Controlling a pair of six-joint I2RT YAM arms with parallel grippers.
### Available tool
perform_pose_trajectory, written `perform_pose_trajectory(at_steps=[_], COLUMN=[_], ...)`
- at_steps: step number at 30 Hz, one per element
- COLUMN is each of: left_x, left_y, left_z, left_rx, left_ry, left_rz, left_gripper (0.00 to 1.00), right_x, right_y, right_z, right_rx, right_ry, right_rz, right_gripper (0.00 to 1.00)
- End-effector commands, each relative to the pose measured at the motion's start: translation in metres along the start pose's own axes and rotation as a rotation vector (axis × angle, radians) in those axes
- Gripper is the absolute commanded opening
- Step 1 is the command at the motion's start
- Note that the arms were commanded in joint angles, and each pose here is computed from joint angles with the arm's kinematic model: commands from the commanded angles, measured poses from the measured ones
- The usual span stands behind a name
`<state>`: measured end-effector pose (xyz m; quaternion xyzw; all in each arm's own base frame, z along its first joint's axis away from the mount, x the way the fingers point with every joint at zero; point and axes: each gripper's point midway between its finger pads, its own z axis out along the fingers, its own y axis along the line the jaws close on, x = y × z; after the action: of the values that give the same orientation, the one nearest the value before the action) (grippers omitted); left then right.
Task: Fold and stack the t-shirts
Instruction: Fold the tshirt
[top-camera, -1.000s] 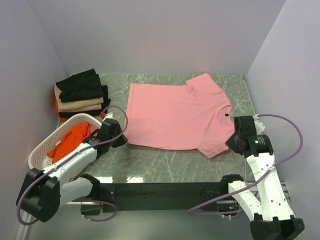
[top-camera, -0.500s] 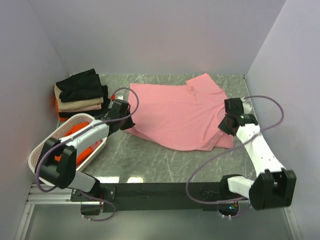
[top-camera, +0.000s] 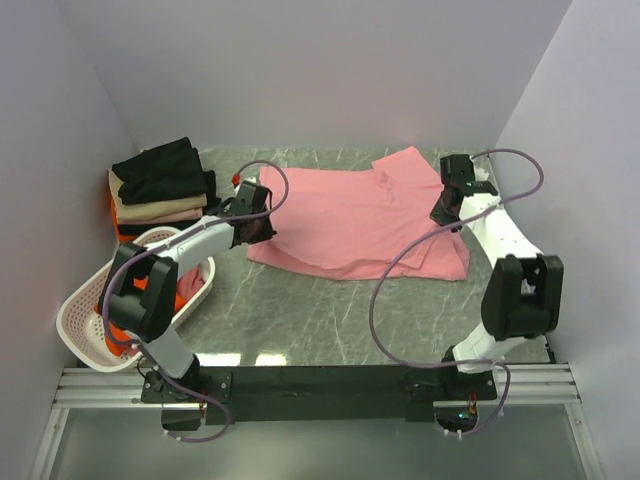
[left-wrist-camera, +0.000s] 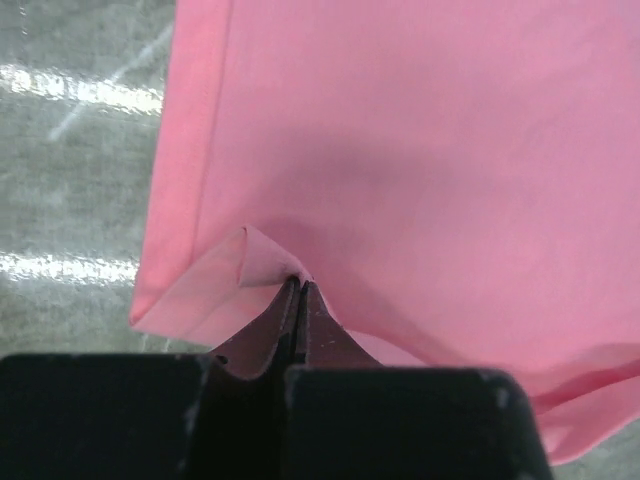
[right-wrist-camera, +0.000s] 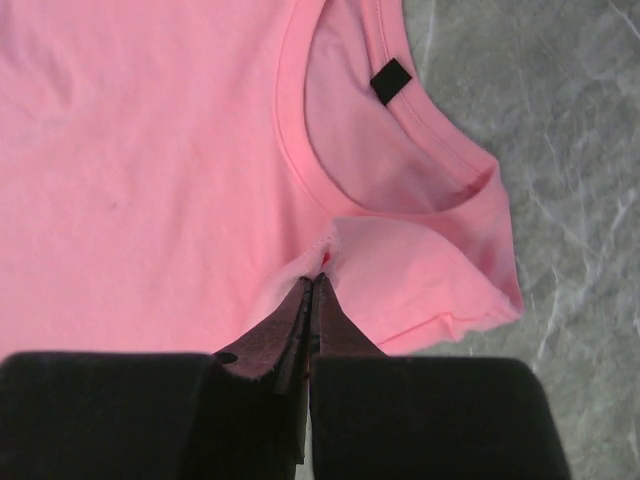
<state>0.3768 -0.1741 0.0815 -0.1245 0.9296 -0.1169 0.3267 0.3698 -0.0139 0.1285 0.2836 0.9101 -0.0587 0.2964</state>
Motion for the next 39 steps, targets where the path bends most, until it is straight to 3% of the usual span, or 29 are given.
perform_pose_trajectory(at_steps=[1, 20, 39], left_x=[-0.023, -0.055, -0.059], left_y=[0.004, 0.02, 0.025], left_z=[0.002, 0.02, 0.056], left_rx=[-0.034, -0.086, -0.111], left_ry=[-0.058, -0.068, -0.014], left_rz=[-0.005, -0.031, 0.004], left_gripper=[0.0, 0.01, 0.01], right_x=[-0.025, -0.061, -0.058], right_y=[0.006, 0.016, 0.015], right_z=[0.01, 0.026, 0.052], right_rx=[0.009, 0.048, 0.086], right_ry=[-0.043, -0.077, -0.042], right_rz=[-0.013, -0.036, -0.064], right_gripper=[0.0, 0.0, 0.0])
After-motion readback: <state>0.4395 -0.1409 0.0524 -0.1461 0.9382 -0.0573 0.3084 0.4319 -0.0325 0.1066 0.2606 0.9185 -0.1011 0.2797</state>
